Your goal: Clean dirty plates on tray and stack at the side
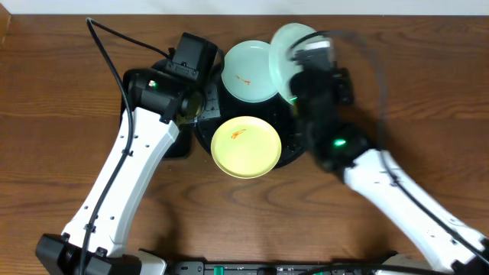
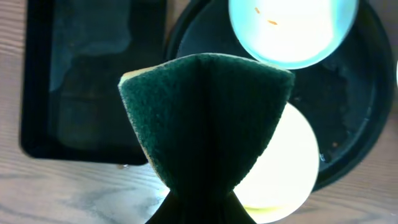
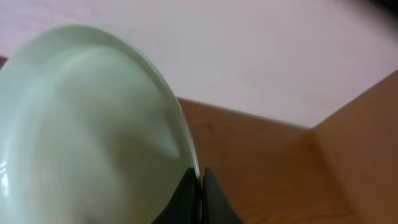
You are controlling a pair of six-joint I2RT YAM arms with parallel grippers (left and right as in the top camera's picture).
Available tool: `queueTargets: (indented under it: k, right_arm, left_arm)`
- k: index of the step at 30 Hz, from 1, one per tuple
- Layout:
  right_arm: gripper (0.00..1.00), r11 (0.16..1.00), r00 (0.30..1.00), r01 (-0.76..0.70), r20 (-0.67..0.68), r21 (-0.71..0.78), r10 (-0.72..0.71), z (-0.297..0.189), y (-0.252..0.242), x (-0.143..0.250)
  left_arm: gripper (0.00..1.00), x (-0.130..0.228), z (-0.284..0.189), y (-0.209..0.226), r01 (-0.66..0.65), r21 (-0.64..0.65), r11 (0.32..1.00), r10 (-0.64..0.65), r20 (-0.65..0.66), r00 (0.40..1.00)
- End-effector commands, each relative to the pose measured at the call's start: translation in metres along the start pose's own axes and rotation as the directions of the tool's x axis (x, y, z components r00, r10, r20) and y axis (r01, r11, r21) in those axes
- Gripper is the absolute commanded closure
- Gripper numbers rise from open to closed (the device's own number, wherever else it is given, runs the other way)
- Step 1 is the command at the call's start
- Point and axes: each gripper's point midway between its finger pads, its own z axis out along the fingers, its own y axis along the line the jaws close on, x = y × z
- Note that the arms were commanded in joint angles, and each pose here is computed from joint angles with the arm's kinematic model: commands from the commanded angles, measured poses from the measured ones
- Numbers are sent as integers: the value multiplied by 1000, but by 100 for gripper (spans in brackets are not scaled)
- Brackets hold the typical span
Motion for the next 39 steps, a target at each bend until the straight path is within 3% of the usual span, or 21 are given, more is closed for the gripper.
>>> queueTargets:
  k: [1,4,9,12,15,21,27,39]
  right_arm:
    - [99,911,947,-321,-80,-261,311,8,-1,-11]
    - [99,772,874,-485,-230,-411,427,19,-2,-2]
    - [99,457,659,-749,-463,-480,593,26,-18,-2]
    - [99,243,488,-864,-610,-442,625,26,-25,-3]
    - [99,119,353,-926,-712,-358,607,31,-24,6]
    - [99,63,236,-968,-784,-244,574,49,-9,28]
    - [99,31,264,-955,-797,-295,544,51,0,21]
    - [99,93,292,-954,-815,-285,500,44,10,38]
  left_arm:
    - [92,2,-7,-14,-37,97,995,38,-10,999]
    - [92,5,-14,-35,-113,218,969,119,-13,993]
    - [92,16,-31,-69,-277,427,861,295,27,955]
    - [92,23,-38,-82,-328,508,797,354,49,934]
    - [93,25,-42,-88,-361,536,763,387,68,919]
    - [92,28,-47,-103,-444,545,711,450,133,883]
    - [92,38,-52,-122,-496,561,663,494,170,853]
    - [93,18,-57,-134,-511,558,654,452,253,855]
